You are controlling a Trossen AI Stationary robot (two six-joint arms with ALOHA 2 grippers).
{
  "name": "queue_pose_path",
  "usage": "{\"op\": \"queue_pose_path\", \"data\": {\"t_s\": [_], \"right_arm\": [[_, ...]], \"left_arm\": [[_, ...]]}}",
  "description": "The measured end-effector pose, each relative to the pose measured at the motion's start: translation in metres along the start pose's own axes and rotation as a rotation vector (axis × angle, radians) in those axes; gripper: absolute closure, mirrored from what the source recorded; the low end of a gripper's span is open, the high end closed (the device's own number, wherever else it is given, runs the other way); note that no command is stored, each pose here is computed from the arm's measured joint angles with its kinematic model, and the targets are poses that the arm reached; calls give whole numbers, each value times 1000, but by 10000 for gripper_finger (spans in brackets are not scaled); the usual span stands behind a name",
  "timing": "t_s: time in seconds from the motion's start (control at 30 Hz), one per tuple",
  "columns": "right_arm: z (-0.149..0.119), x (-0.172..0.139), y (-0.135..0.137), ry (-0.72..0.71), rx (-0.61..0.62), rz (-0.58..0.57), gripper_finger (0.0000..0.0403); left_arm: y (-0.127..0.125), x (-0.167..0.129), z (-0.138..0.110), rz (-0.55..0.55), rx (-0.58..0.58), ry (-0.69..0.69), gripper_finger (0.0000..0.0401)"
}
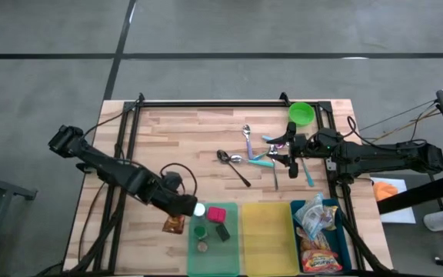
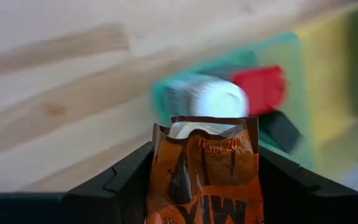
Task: Pick & Place Food Item
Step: Put the orange seasoning pack into the green bin
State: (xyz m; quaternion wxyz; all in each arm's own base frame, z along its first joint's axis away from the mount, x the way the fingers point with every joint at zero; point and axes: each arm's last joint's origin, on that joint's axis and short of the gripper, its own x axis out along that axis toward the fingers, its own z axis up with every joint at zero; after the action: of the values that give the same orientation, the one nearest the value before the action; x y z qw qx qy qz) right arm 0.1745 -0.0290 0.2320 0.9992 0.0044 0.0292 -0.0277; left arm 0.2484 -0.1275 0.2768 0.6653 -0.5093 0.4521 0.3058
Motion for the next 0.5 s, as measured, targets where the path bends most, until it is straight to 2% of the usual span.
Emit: {"op": "queue_pose_path", "data": {"t_s": [0.2, 0.5], "right_arm": [[0, 0, 0, 0, 0, 0, 181], [0, 0, 0, 0, 0, 0, 181]], "left_arm": [[-10, 1, -16, -131, -4, 73, 169], [-22, -9, -55, -322, -26, 200, 169]]}}
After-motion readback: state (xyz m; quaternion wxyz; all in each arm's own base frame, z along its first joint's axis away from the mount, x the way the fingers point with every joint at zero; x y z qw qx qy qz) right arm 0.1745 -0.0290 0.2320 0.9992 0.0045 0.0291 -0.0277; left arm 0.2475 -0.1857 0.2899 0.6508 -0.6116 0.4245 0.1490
